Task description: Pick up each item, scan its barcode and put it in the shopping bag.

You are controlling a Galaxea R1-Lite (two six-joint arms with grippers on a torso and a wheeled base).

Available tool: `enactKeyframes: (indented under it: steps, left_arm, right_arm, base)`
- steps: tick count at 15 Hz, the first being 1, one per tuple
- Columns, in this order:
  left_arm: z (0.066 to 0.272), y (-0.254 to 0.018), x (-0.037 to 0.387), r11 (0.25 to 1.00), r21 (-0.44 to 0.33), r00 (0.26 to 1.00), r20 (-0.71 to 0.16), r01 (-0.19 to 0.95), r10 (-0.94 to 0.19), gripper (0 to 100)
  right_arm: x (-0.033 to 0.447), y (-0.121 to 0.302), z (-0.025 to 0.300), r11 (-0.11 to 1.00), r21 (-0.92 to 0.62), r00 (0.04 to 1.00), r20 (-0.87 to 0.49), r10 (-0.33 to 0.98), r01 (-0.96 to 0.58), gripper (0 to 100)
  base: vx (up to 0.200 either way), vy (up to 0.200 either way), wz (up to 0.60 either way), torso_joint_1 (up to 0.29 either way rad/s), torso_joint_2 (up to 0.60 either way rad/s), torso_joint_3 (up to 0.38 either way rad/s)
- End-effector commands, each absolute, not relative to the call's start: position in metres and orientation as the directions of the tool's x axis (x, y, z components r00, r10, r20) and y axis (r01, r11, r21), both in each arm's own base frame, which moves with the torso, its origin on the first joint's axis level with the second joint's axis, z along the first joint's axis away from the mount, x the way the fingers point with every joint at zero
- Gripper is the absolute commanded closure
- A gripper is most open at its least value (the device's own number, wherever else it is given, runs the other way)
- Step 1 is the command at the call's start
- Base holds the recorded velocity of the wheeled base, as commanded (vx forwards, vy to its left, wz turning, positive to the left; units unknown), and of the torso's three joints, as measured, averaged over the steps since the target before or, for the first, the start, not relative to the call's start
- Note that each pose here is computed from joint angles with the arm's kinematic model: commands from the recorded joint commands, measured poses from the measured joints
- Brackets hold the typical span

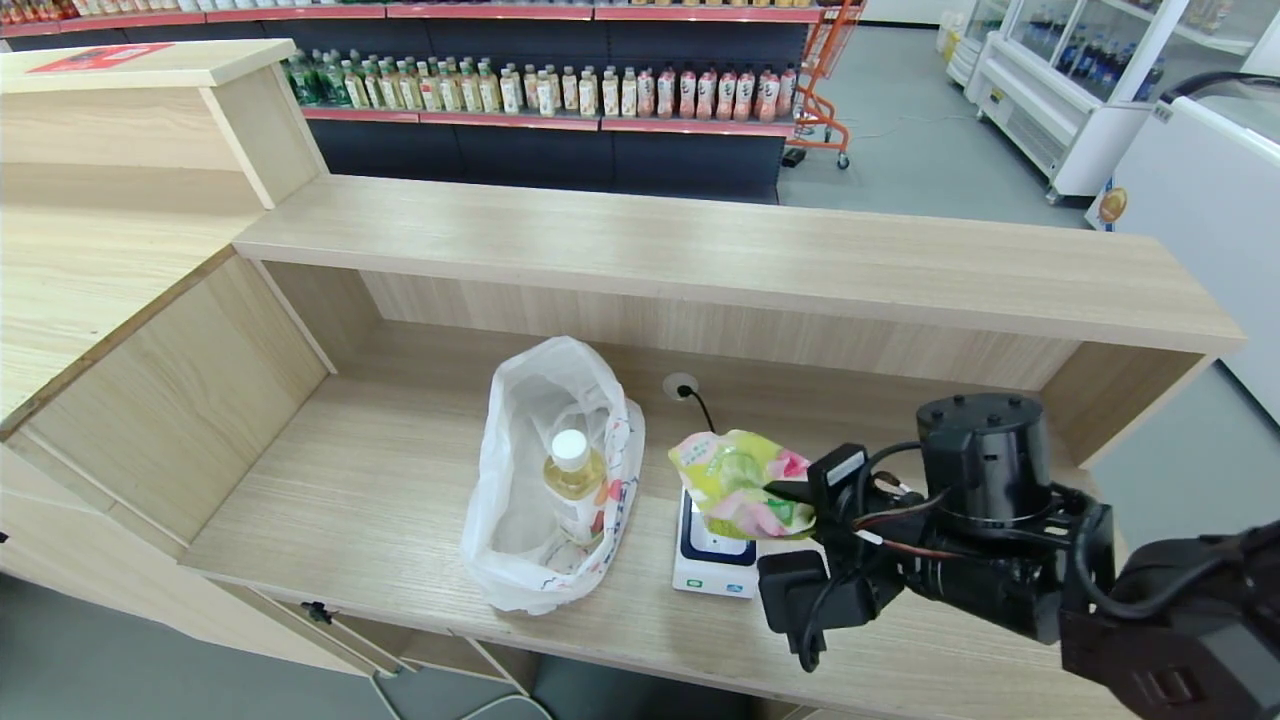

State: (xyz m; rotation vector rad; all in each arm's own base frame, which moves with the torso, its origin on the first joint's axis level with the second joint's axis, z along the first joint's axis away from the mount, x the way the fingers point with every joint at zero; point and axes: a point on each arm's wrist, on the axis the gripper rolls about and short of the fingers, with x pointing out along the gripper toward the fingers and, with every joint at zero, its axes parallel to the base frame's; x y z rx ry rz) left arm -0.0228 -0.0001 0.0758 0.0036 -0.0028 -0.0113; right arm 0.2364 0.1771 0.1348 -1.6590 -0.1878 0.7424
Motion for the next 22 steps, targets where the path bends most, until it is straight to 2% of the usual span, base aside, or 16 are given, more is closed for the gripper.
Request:
enactKeyframes:
  steps: [1,2,4,6,7,8,9,11,13,18,22]
  left_arm:
    - [0.076,0.000,-0.023,1.000,0.006,1.000,0.003,0.011,-0.011,0]
    - [0.076,0.000,-0.023,1.000,0.006,1.000,0.003,0.011,-0.011,0]
    - [0.076,0.000,-0.023,1.000,0.006,1.000,0.003,0.011,-0.011,0]
    - [0.076,0.000,-0.023,1.000,0.002,1.000,0.002,0.011,-0.011,0]
    - [0.076,0.000,-0.023,1.000,0.003,1.000,0.002,0.011,-0.011,0]
    - [0.076,0.000,-0.023,1.000,0.003,1.000,0.003,0.011,-0.011,0]
    - [0.076,0.000,-0.023,1.000,0.005,1.000,0.003,0.011,-0.011,0]
    - [0.076,0.000,-0.023,1.000,0.003,1.000,0.002,0.011,-0.011,0]
    - [0.076,0.000,-0.023,1.000,0.005,1.000,0.002,0.012,-0.012,0]
    - [0.076,0.000,-0.023,1.000,0.008,1.000,0.003,0.011,-0.011,0]
    - [0.076,0.000,-0.023,1.000,0.008,1.000,0.003,0.011,-0.011,0]
  right_arm:
    - [0.201,0.164,0.197,0.007,-0.954,0.813,-0.252,0.525,-0.299,100]
    - [0.196,0.161,0.200,0.034,-0.943,0.808,-0.265,0.526,-0.331,100]
    - [0.173,0.148,0.232,0.349,-0.775,0.793,-0.300,0.530,-0.526,100]
    - [0.174,0.133,0.253,0.610,-0.548,0.815,-0.307,0.491,-0.573,100]
    - [0.175,0.131,0.255,0.667,-0.481,0.822,-0.303,0.483,-0.569,100]
    - [0.173,0.127,0.258,0.800,-0.250,0.830,-0.285,0.478,-0.546,100]
    - [0.173,0.123,0.257,0.853,-0.107,0.837,-0.287,0.465,-0.511,100]
    - [0.173,0.116,0.243,0.893,0.038,0.838,-0.330,0.435,-0.449,100]
    - [0.174,0.116,0.224,0.894,0.109,0.819,-0.365,0.442,-0.434,100]
    - [0.224,0.140,0.184,0.865,0.138,0.778,-0.386,0.495,-0.482,100]
    - [0.240,0.153,0.154,0.849,0.154,0.720,-0.467,0.514,-0.506,100]
  base:
    - [0.000,0.000,0.00,0.000,0.00,0.000]
    - [0.000,0.000,0.00,0.000,0.00,0.000]
    - [0.000,0.100,0.00,0.001,0.00,0.001]
    - [0.000,0.200,0.00,-0.005,0.00,0.005]
    - [0.000,0.200,0.00,0.002,0.00,0.007]
    - [0.000,0.200,0.00,0.017,0.01,0.002]
    - [0.000,0.200,0.00,0.022,0.01,-0.002]
    - [0.000,0.200,0.00,-0.007,0.00,0.000]
    - [0.000,0.200,0.00,0.002,0.00,0.000]
    - [0.000,0.040,0.00,0.000,0.00,0.000]
    - [0.000,0.000,0.00,0.000,0.00,0.000]
